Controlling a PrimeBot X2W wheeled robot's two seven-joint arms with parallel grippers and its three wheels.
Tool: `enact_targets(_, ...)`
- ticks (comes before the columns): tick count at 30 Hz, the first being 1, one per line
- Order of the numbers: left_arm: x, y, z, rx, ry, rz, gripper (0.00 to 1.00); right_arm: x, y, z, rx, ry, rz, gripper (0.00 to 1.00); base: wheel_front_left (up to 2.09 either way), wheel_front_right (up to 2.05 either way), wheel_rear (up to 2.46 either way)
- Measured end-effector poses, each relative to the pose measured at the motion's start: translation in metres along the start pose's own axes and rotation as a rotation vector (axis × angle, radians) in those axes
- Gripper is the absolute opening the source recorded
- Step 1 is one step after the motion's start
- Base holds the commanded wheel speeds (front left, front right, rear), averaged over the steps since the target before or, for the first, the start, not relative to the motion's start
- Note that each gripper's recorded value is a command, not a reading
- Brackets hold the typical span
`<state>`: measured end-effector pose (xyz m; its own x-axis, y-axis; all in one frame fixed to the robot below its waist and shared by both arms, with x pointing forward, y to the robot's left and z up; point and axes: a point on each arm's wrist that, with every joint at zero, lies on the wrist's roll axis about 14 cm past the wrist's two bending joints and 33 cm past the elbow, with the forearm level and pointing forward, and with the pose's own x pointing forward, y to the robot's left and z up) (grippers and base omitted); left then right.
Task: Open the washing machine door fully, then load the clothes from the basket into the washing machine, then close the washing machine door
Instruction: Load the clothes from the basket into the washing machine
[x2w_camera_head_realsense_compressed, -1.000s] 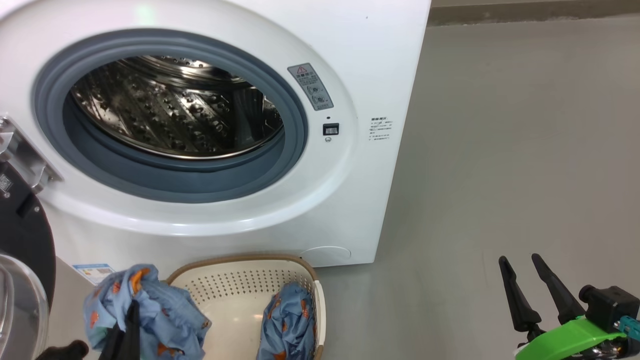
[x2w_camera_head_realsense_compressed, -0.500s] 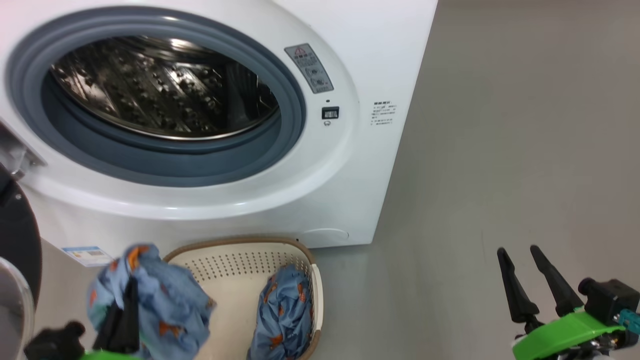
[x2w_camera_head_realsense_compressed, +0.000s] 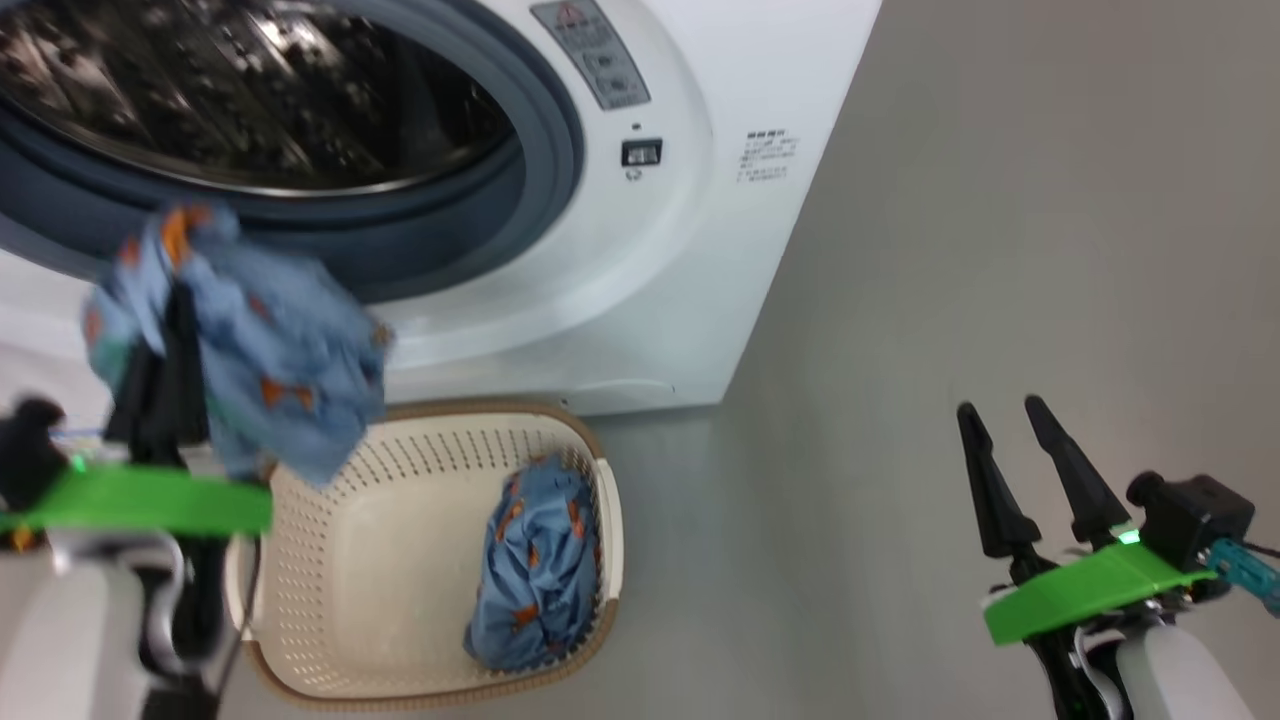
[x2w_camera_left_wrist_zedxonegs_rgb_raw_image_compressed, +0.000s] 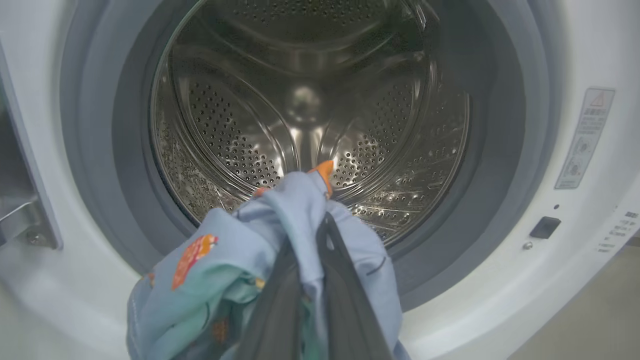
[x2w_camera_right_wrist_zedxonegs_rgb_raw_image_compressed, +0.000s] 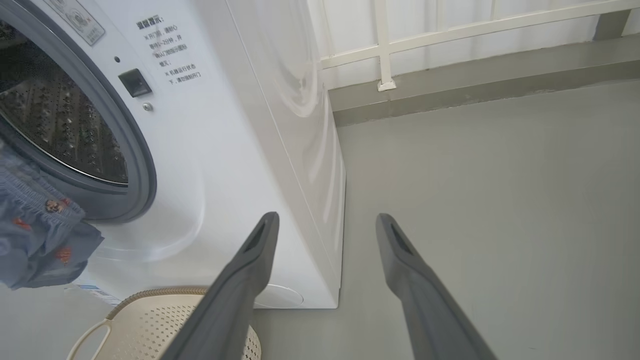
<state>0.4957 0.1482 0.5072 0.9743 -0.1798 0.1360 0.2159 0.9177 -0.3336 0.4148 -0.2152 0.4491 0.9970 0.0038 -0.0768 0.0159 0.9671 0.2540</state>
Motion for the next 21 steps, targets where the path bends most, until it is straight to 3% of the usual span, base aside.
enact_targets(9,0.082,0.006,-0.014,-0.003,0.0,-0.038,0.0,0.03,0.005,-0.02,0.014,0.033,0.004,1.0,0.0,0.0,0.0)
enact_targets(21,0.139,0.01,-0.059,-0.003,0.113,-0.027,0.0,0.035,0.0,-0.037,0.025,0.067,-0.025,1.0,0.0,0.0,0.0)
